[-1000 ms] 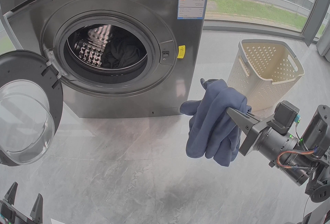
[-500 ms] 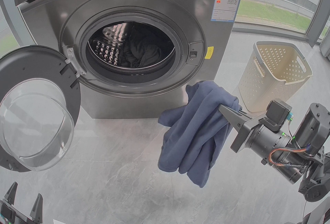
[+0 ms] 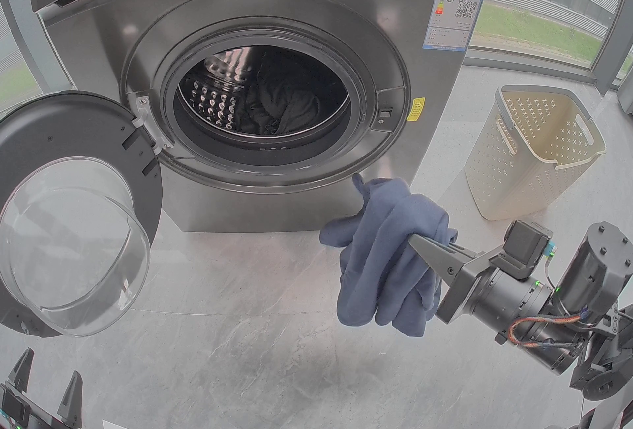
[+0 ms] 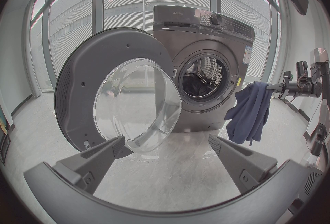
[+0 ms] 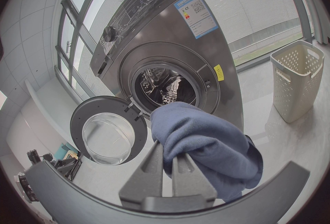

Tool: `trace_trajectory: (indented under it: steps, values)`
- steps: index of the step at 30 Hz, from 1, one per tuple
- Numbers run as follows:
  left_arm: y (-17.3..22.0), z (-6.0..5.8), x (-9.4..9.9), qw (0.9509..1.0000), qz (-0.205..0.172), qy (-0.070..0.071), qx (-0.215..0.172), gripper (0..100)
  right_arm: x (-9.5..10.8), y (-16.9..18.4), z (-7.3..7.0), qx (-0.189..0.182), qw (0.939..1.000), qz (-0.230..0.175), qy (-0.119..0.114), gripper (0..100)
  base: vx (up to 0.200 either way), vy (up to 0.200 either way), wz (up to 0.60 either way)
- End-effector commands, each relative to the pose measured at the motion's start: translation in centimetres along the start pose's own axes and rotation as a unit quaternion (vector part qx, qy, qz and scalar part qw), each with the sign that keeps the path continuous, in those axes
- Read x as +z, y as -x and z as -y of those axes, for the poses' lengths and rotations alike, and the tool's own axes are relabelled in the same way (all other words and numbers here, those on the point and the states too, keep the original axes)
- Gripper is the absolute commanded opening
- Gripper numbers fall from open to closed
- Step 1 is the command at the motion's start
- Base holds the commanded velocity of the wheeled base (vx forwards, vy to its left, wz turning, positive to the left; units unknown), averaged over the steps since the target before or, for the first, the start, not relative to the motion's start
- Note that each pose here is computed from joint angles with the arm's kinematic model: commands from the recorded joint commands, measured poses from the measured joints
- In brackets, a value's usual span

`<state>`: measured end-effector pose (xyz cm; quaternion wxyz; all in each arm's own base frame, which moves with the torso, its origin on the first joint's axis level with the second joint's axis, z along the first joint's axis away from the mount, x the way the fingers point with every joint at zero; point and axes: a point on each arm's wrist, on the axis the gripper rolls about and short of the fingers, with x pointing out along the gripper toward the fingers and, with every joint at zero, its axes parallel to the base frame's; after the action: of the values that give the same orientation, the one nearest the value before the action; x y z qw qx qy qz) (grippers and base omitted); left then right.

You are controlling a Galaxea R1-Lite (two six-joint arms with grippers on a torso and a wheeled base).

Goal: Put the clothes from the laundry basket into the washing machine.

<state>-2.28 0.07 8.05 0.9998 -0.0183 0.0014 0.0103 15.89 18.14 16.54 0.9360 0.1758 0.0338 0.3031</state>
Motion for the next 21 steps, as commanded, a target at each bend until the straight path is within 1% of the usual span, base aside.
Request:
trace_trajectory:
  steps: [1, 4, 6, 8, 9, 10, 12, 14, 16, 17, 19, 21]
  values:
    - [0.0, 0.0, -0.5, 1.0, -0.001, 0.0, 0.0, 100, -0.3, 0.2, 0.1, -0.002, 1.0, -0.009, -0.002, 0, 0.0, 0.0, 0.0]
    - [0.0, 0.0, -0.5, 1.0, 0.0, 0.0, 0.0, 100, -0.5, 0.3, 0.7, -0.016, 0.9998, -0.015, -0.003, 0, 0.0, 0.0, 0.0]
    - [0.0, 0.0, -0.5, 1.0, -0.001, -0.001, 0.0, 100, -1.0, 0.8, 1.4, -0.026, 0.9993, -0.028, 0.005, 0, 0.0, 0.0, 0.0]
    - [0.0, 0.0, -0.5, 1.0, 0.0, -0.001, 0.0, 100, -0.9, 0.7, 1.9, -0.035, 0.9991, -0.024, 0.004, 0, 0.0, 0.0, 0.0]
    - [0.0, 0.0, -0.5, 1.0, 0.0, -0.001, 0.0, 100, -0.9, 0.7, 1.9, -0.035, 0.9991, -0.024, 0.004, 0, 0.0, 0.0, 0.0]
    - [0.0, 0.0, -0.5, 1.0, -0.001, 0.0, 0.0, 100, -0.5, 0.6, 2.4, -0.045, 0.9988, -0.018, 0.006, 0, 0.0, 0.0, 0.0]
    - [0.0, 0.0, -0.5, 1.0, 0.0, -0.001, 0.0, 100, 0.0, 0.5, 3.0, -0.053, 0.9985, -0.009, 0.006, 0, 0.0, 0.0, 0.0]
    - [0.0, 0.0, -0.5, 1.0, 0.0, -0.001, 0.0, 100, 0.5, 0.6, 3.2, -0.049, 0.9987, -0.003, 0.011, 0, 0.0, 0.0, 0.0]
    - [0.0, 0.0, -0.5, 1.0, 0.0, -0.001, 0.0, 100, 0.5, 0.9, 3.4, -0.033, 0.9991, -0.01, 0.023, 0, 0.0, 0.0, 0.0]
    - [0.0, 0.0, -0.5, 1.0, 0.0, -0.001, 0.0, 100, 0.5, 1.0, 3.4, -0.016, 0.9993, -0.014, 0.03, 0, 0.0, 0.2, 0.0]
    - [0.0, 0.0, -0.5, 1.0, 0.0, -0.001, 0.0, 100, 0.5, 1.0, 3.4, -0.006, 0.9993, -0.016, 0.034, 0, 0.0, 0.2, 0.0]
    - [0.0, 0.0, -0.5, 1.0, 0.0, -0.001, 0.0, 100, 0.6, 0.9, 3.1, 0.001, 0.9994, -0.012, 0.033, 0, 0.0, 0.2, 0.0]
